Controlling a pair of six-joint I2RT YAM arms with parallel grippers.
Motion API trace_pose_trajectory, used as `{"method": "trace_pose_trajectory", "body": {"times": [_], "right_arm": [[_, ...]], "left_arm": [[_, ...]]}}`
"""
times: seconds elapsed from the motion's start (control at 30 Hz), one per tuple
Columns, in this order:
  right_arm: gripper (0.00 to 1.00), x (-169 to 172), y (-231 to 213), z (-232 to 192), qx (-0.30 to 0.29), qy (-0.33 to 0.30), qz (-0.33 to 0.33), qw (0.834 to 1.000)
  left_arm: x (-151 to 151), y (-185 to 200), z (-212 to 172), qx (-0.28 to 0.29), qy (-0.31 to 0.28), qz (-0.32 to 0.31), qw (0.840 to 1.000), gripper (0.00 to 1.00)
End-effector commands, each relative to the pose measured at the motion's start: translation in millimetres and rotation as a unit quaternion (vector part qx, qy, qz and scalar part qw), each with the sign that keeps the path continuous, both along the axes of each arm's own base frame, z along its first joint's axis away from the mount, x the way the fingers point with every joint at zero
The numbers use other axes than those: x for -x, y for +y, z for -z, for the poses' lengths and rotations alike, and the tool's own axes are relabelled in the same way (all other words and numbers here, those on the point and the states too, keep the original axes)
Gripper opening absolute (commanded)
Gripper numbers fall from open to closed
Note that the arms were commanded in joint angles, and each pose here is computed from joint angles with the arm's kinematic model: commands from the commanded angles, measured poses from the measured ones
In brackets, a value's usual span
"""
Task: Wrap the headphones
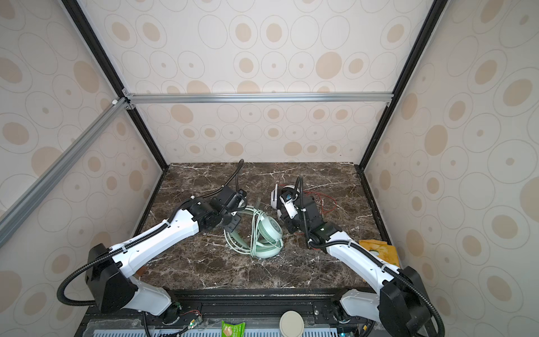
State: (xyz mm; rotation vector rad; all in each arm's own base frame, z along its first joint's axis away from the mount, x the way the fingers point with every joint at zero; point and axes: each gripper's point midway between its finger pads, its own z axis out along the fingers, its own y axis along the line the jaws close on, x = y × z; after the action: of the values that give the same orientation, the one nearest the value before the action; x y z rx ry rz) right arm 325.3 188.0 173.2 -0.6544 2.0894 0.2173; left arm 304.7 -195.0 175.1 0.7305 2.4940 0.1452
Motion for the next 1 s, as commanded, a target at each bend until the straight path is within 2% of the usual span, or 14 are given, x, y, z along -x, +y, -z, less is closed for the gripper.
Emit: {"method": "trace_pose_trajectory", "body": {"times": [0.0,0.13,0.33,0.5,0.67,0.97], "right_arm": [[0.49,-5,-11,-3,-0.034,-0.002,0.059,0.998],[0.49,0,-19,8,-0.045,-0.011,0.077,0.996],[0.50,13,-23,17,-0.078,-0.024,0.078,0.994],[0.50,18,-20,26,-0.104,-0.018,0.074,0.992],[0.50,18,-16,23,-0.113,-0.011,0.068,0.991],[0.50,20,-16,24,-0.122,-0.012,0.071,0.990]], "left_arm": [[-14,-1,-2,0.031,0.015,-0.033,0.999,0.00],[-35,11,21,0.024,0.040,-0.064,0.997,0.00],[-84,38,53,0.001,0.068,-0.115,0.991,0.00],[-131,64,68,-0.015,0.081,-0.163,0.983,0.00],[-169,86,68,-0.005,0.083,-0.205,0.975,0.00],[-193,161,86,-0.015,0.103,-0.283,0.953,0.00]]}}
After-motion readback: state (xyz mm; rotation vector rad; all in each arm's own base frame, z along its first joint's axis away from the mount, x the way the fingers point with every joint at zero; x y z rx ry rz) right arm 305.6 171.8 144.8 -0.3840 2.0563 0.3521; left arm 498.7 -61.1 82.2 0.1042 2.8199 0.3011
